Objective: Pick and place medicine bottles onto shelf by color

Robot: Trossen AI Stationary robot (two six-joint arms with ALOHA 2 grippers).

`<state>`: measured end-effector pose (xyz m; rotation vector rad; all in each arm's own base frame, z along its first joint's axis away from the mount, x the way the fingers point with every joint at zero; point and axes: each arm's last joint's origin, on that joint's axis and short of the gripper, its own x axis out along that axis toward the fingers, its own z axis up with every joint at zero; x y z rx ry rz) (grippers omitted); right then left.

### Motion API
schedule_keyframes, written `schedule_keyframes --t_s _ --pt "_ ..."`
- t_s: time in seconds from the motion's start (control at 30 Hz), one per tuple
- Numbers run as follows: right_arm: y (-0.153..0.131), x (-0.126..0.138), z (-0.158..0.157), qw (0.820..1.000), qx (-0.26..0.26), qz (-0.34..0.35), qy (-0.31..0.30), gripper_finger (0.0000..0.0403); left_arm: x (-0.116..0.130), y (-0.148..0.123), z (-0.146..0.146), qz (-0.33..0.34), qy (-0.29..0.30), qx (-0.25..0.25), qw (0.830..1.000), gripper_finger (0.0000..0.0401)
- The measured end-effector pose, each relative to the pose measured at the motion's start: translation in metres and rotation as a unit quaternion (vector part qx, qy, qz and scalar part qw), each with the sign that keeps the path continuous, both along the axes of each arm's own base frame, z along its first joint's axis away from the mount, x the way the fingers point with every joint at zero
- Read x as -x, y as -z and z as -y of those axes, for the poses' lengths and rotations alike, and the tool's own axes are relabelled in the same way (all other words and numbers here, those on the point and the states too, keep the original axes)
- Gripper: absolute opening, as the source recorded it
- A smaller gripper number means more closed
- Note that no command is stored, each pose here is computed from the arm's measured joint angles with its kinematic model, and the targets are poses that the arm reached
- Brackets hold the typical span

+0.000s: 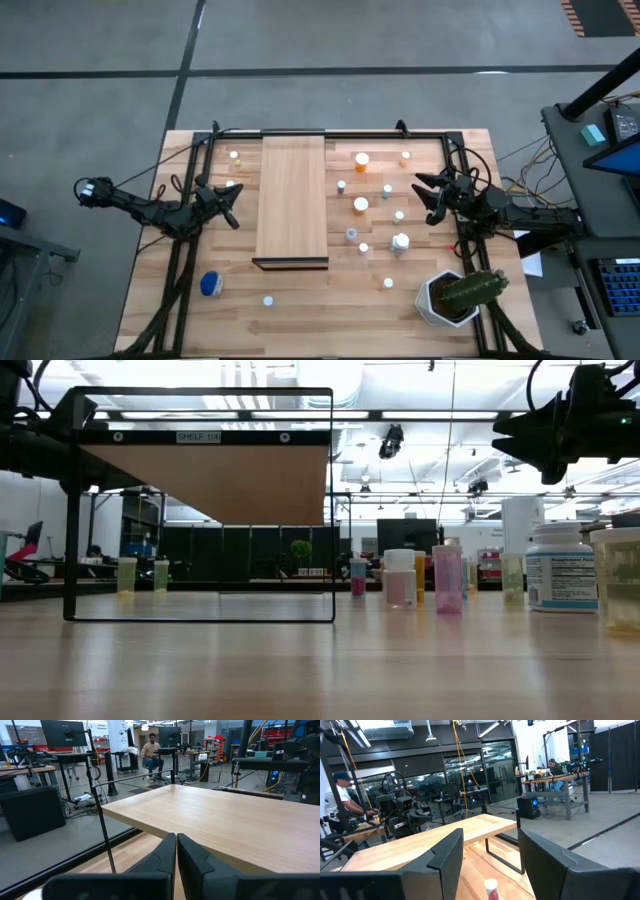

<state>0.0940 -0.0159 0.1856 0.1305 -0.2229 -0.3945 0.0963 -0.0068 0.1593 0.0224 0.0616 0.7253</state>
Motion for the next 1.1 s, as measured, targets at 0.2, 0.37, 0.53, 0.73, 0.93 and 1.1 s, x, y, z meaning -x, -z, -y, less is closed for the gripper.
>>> schedule_keyframes --t_s 0.2,0.37,0.53,0.73,0.93,1.1 --pt "-0.0003 0.0004 0.0007 1.000 0.024 -0.009 0.016 0.0180 0.0000 0.0001 0.0000 0.000 0.000 0.000 1.000 0.0000" --pt "-0.0005 0.0005 0.0013 0.999 -0.028 0.015 0.010 0.0180 0.0000 0.0000 0.0000 0.000 0.000 0.000 1.000 0.0000" --pt "-0.0005 0.0004 0.0011 0.988 -0.140 0.065 -0.018 0.0180 0.0000 0.0000 0.0000 0.000 0.000 0.000 1.000 0.0000" --pt "0.0000 0.0003 0.0011 0.965 -0.236 0.106 -0.038 0.0180 0.0000 0.0000 0.0000 0.000 0.000 0.000 1.000 0.0000" --pt "-0.0006 0.0005 0.0013 0.965 -0.235 0.108 -0.034 0.0180 0.0000 0.0001 0.0000 0.000 0.000 0.000 1.000 0.0000" --pt "-0.0070 0.0020 0.0012 0.963 -0.236 0.125 -0.039 0.0180 -0.0006 -0.0086 0.0004 0.106 0.004 0.082 0.991 0.0000"
